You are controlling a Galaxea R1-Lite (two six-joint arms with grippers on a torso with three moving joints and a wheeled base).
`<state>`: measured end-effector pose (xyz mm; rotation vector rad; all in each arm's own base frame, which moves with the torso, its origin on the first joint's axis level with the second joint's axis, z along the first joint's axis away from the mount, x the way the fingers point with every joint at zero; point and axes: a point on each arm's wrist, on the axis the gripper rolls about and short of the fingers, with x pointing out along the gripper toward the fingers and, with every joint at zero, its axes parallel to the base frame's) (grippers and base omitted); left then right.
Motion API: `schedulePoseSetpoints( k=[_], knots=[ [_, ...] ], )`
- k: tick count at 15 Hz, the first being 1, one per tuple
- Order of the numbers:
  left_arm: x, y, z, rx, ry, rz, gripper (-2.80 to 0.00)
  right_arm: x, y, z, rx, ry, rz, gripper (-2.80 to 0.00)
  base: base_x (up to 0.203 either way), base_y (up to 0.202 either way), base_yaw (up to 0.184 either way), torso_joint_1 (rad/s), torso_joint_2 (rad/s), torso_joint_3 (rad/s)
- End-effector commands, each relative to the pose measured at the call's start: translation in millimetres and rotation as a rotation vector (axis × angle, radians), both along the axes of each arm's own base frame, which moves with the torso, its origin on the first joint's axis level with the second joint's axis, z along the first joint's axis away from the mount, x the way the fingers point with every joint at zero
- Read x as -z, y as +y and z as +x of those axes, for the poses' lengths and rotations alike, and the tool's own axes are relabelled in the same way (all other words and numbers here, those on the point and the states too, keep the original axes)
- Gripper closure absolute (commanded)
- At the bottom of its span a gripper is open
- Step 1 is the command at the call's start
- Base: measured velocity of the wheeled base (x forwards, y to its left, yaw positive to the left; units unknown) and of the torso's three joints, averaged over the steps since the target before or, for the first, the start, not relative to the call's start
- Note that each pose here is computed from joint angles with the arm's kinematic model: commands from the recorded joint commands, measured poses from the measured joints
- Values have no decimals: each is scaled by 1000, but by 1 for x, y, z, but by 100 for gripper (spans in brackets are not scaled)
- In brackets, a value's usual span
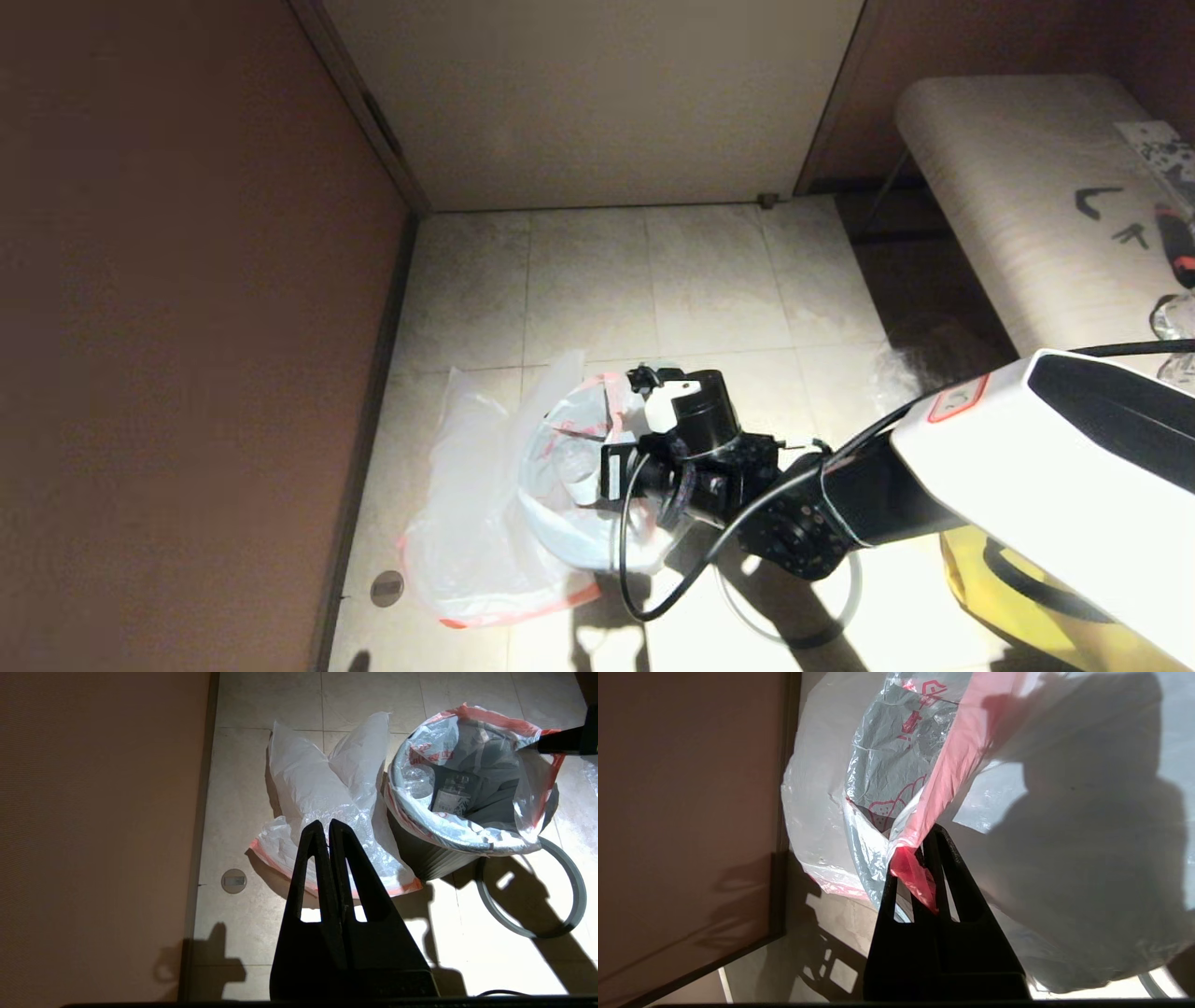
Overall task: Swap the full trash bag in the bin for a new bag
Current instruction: Place the trash bag on the floor
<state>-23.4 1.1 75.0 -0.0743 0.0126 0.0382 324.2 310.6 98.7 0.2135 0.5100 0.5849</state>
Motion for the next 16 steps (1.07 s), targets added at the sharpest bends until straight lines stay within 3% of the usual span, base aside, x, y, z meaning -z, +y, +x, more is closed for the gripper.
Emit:
schedulePoseSetpoints(
  k=[1, 5, 10, 13, 16],
  knots=[
    [0, 0, 0, -1, 1, -1, 0, 10, -1, 4, 8, 12, -13, 0, 0, 0, 0, 0, 0, 0],
    [0, 0, 0, -1, 1, -1, 0, 67, 5, 23, 11, 64, -105, 0, 0, 0, 0, 0, 0, 0],
    [0, 0, 0, -1, 1, -1, 0, 129, 36, 55, -40, 46, -225, 0, 0, 0, 0, 0, 0, 0],
    [0, 0, 0, -1, 1, -1, 0, 120, 49, 64, -57, 32, -275, 0, 0, 0, 0, 0, 0, 0],
    [0, 0, 0, -1, 0, -1, 0, 85, 61, 48, -68, 10, -229, 0, 0, 0, 0, 0, 0, 0]
  ],
)
